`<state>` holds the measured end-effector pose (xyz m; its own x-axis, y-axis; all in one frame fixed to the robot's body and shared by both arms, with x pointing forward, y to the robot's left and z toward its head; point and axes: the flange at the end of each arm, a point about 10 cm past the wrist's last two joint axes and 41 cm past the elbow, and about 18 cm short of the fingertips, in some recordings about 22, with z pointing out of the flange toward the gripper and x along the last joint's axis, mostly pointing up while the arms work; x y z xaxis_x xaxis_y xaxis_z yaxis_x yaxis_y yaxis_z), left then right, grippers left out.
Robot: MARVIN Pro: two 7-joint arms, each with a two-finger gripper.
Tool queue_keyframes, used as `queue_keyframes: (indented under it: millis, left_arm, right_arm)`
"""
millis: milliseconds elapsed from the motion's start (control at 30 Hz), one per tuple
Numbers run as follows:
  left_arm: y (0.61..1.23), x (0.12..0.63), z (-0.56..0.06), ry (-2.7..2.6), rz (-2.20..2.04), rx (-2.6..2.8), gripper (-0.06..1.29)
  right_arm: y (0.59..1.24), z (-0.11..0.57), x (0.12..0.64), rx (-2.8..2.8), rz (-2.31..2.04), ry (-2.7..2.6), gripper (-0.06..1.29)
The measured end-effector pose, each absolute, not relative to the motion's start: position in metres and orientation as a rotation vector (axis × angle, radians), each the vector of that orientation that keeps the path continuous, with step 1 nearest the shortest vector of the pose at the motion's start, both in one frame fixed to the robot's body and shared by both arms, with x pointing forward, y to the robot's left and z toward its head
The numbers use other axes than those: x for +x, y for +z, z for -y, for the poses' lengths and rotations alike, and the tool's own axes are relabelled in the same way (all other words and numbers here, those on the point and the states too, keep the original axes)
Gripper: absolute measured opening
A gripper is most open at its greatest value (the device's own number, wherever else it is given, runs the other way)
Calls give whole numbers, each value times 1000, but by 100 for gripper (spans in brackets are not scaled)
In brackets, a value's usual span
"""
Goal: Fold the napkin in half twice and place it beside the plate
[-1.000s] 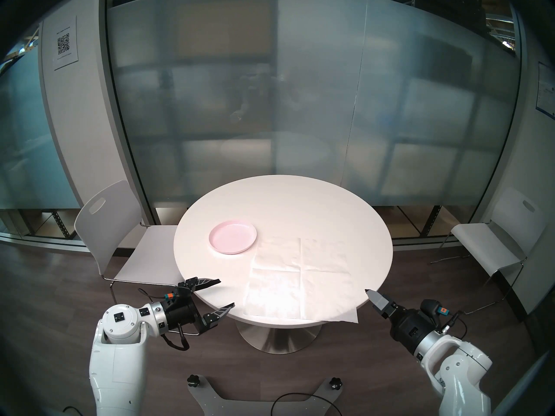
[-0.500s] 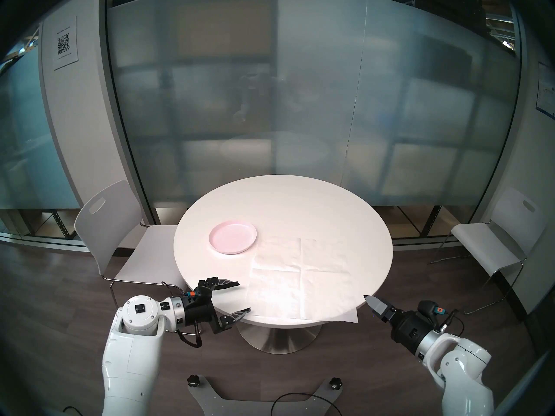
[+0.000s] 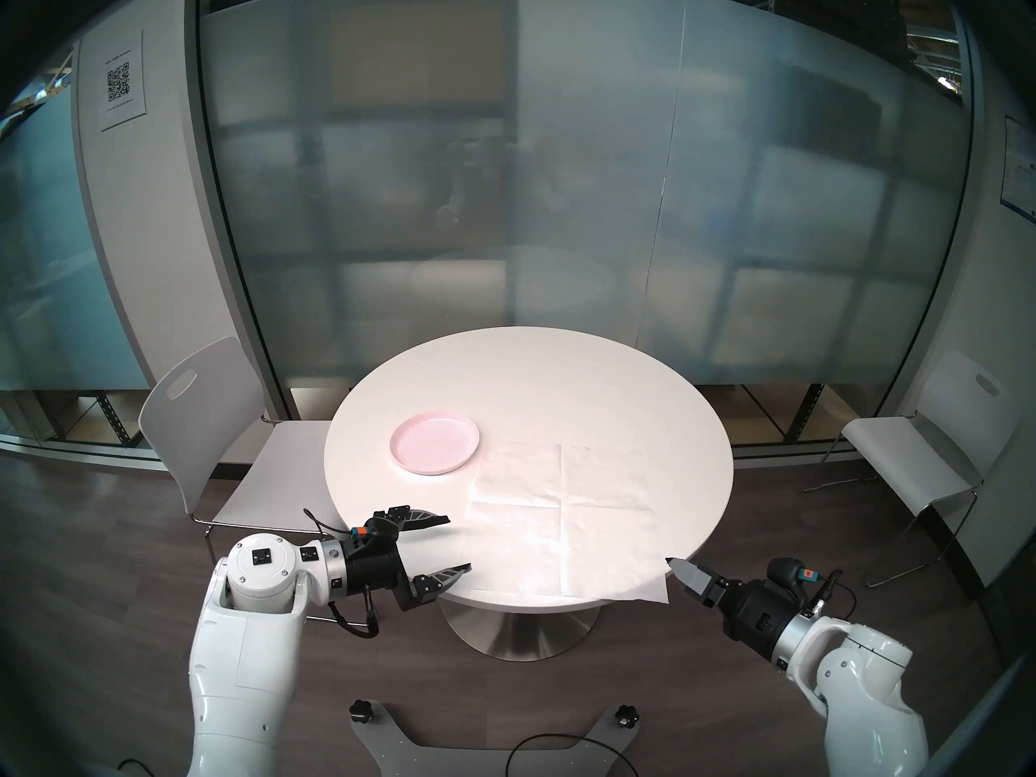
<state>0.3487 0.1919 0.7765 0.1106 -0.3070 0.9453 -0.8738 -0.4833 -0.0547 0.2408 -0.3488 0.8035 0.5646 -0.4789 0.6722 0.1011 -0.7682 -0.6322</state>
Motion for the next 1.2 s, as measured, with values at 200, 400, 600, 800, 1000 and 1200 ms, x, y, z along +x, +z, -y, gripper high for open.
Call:
queue_keyframes:
  millis: [200, 400, 600, 800, 1000, 1200]
  left_arm:
    - [782, 337, -200, 1283, 1071, 1874, 123]
    - [778, 335, -196, 1248, 1056, 1886, 123]
    - [776, 339, -188, 1255, 1058, 1896, 123]
    - [775, 343, -184, 1268, 1070, 1907, 123]
    - [773, 344, -182, 1263, 1082, 1918, 123]
    - [772, 345, -182, 1242, 1085, 1928, 123]
  right_arm:
    - [800, 343, 236, -2199, -213, -1210, 122]
    - [790, 339, 238, -2245, -78, -1287, 122]
    - [783, 338, 243, -2261, 50, -1359, 122]
    - [782, 338, 247, -2243, 167, -1425, 122]
    - [786, 340, 251, -2236, 250, -1443, 122]
    - [791, 342, 259, -2244, 283, -1417, 122]
